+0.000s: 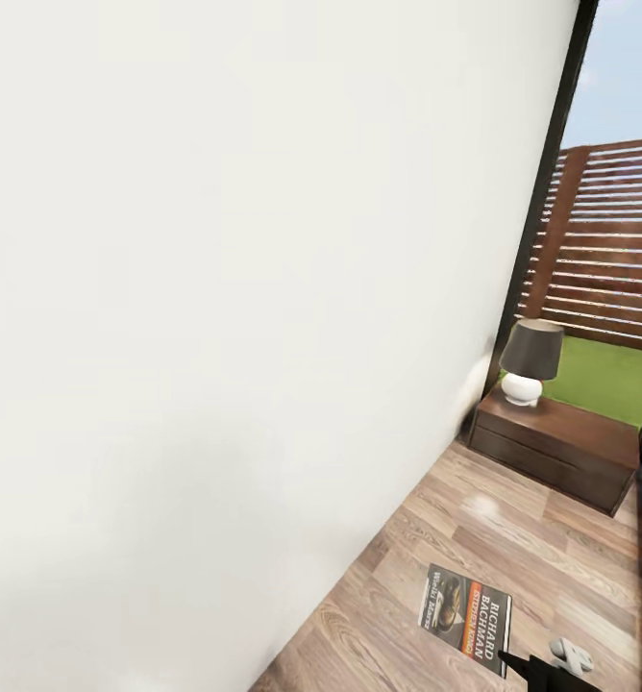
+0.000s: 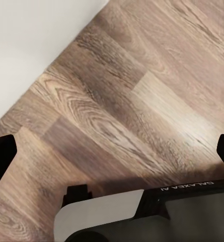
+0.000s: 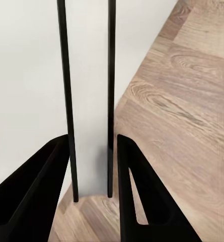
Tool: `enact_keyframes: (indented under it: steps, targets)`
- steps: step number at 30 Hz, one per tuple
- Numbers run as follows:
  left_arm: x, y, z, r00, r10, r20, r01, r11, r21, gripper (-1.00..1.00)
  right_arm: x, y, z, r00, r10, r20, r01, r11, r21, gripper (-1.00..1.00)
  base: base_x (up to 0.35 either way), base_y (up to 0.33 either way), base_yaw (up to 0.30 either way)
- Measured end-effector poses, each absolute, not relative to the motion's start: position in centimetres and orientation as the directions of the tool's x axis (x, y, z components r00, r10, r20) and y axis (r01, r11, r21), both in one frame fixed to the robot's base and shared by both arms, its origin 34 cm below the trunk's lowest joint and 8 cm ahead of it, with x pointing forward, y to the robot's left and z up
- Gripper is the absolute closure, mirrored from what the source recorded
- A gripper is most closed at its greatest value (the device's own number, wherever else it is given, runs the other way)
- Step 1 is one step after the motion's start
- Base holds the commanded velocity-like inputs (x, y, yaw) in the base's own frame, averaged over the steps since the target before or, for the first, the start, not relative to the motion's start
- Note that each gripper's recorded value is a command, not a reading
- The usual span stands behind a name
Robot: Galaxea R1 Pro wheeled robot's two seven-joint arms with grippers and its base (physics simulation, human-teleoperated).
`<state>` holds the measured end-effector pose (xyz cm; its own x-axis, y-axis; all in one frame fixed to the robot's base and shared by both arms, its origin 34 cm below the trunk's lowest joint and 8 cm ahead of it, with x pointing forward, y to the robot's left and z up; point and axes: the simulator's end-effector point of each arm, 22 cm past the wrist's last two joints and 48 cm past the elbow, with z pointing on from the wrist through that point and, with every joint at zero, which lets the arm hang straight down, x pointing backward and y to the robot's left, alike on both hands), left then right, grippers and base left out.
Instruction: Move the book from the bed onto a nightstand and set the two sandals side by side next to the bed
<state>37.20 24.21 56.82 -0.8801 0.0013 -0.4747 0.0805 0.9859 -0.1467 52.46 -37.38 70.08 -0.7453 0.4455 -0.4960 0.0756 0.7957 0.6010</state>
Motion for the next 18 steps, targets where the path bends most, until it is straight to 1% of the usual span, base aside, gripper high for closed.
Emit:
enact_keyframes:
  steps: [7,9,18]
  targets:
    - [37.21,24.21,56.82,-0.880,0.001,-0.475,0.081,0.986,-0.147,-1.00,52.46,-37.37,70.07,-0.746,0.445,-0.496,0.075,0.796,0.601,1.00,0.013,0.000,-0.284]
    - [37.20,24.21,56.83,-0.880,0.001,-0.475,0.081,0.986,-0.147,-1.00,52.42,-37.35,70.06,-0.747,0.443,-0.496,0.074,0.797,0.600,1.00,0.120,0.000,-0.284]
    - [37.19,24.21,56.84,-0.880,0.001,-0.475,0.081,0.986,-0.147,-1.00,52.44,-37.37,70.11,-0.745,0.445,-0.496,0.075,0.796,0.601,1.00,0.271,0.000,-0.284]
